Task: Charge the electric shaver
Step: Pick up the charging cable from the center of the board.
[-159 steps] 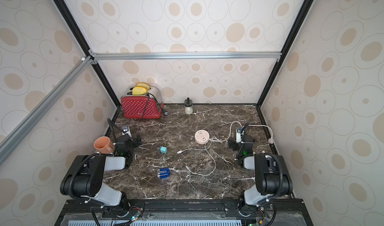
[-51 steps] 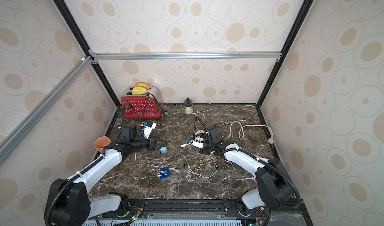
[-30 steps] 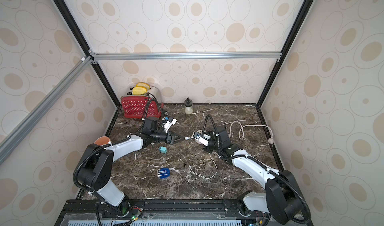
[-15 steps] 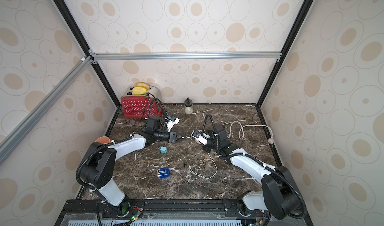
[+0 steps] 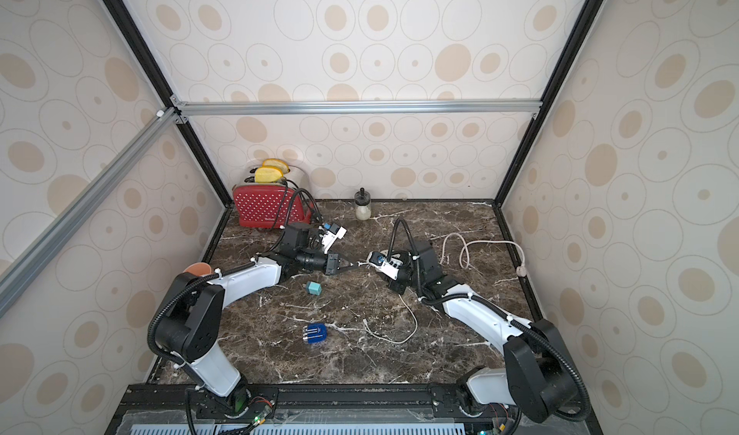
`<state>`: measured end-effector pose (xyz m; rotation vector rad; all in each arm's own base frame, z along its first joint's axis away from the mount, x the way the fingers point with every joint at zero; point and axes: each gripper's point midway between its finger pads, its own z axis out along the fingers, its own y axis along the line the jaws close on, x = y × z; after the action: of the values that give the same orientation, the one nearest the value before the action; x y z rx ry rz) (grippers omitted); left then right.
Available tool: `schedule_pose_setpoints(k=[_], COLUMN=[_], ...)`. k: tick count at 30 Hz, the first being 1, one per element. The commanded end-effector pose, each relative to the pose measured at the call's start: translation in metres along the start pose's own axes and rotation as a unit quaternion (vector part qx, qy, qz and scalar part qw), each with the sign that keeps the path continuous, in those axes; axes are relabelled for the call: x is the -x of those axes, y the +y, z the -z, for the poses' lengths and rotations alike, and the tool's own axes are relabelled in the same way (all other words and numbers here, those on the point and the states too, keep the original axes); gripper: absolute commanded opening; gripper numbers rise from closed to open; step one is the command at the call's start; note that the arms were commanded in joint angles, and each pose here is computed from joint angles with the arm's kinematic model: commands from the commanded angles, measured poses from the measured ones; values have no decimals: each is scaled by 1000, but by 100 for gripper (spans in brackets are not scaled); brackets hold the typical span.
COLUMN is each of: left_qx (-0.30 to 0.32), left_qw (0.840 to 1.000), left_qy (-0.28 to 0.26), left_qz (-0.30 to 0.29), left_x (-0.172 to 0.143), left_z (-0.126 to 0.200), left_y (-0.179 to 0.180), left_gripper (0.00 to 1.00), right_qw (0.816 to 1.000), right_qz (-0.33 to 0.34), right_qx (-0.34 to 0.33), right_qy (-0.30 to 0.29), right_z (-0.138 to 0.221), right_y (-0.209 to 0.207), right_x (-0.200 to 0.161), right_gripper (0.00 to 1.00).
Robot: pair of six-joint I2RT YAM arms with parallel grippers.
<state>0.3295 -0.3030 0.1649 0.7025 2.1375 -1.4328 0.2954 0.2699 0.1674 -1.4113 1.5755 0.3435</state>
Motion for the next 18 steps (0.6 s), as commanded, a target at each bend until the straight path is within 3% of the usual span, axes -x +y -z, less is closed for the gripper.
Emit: schedule_pose_setpoints(k=[1, 9, 18], left_qx=[-12, -35, -58], left_qw=[999, 999, 998], left_qy=[-8, -3, 19], left_qz=[-32, -22, 0], left_x=[16, 19, 13], left_z=[2, 0, -4], left_y=[-14, -20, -22], left_gripper=[0, 0, 0], right_qw=[999, 993, 989], right_qz=[26, 58, 74], right_qx=[26, 52, 27], right_qy=[-38, -84, -124], right_z=[-1, -14, -19], right_y=[3, 13, 10], right_x=[22, 41, 51], right_gripper=[37, 36, 30])
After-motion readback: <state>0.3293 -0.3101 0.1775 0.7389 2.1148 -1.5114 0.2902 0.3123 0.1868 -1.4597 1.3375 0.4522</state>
